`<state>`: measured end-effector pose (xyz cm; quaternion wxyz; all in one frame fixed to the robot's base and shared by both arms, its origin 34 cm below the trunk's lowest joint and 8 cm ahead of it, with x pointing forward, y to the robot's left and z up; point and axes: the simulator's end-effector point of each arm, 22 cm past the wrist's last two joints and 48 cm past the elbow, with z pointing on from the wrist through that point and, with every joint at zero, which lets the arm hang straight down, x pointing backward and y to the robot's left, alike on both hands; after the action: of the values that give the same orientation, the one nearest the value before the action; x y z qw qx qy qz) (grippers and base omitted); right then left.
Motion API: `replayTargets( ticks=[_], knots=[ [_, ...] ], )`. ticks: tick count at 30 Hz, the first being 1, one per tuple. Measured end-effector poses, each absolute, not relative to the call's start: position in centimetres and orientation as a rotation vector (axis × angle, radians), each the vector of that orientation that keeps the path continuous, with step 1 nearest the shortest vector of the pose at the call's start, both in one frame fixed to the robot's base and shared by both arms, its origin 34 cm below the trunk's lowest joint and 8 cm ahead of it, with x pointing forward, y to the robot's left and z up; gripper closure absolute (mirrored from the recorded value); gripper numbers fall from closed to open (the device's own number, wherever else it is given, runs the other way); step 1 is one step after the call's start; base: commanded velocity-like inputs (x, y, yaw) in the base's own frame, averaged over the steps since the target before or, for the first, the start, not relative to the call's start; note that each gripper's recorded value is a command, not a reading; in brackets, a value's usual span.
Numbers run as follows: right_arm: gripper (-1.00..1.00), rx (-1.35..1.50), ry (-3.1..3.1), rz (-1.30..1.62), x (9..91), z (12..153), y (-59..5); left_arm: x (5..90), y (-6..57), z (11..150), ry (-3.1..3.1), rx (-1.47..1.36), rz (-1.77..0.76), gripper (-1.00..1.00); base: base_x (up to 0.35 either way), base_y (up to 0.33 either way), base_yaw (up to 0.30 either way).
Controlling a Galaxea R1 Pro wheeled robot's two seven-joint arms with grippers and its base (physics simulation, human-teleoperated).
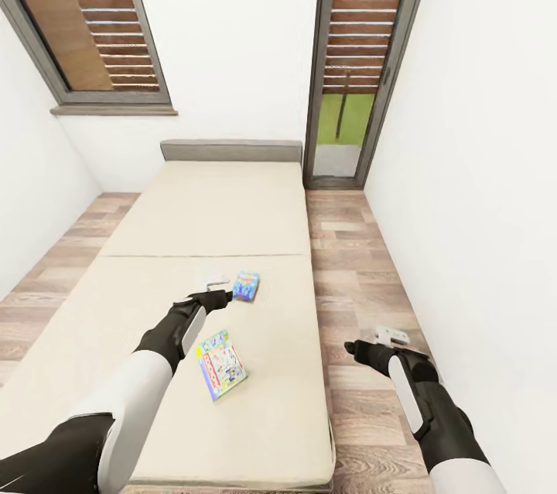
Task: Put all the toys in the child's room - the three board games (two on the bed and one on the table), the two jigsaw puzzles on the table, and the tennis ball on the table - inside the toy box on the table in the child's room.
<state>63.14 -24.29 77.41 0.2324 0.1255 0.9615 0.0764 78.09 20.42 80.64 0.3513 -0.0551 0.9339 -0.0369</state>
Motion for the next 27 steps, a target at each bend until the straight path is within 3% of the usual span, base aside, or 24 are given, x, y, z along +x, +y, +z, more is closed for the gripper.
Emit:
replayTargets(
  ticks=[27],
  knots=[
    [-1.0,0.36,2.684,0.202,62.1,75.1,-24.4,77.2,20.5,77.7,2.458,-0.144,-0.09,-1.0,0.0,0.0,0.0]
  ],
)
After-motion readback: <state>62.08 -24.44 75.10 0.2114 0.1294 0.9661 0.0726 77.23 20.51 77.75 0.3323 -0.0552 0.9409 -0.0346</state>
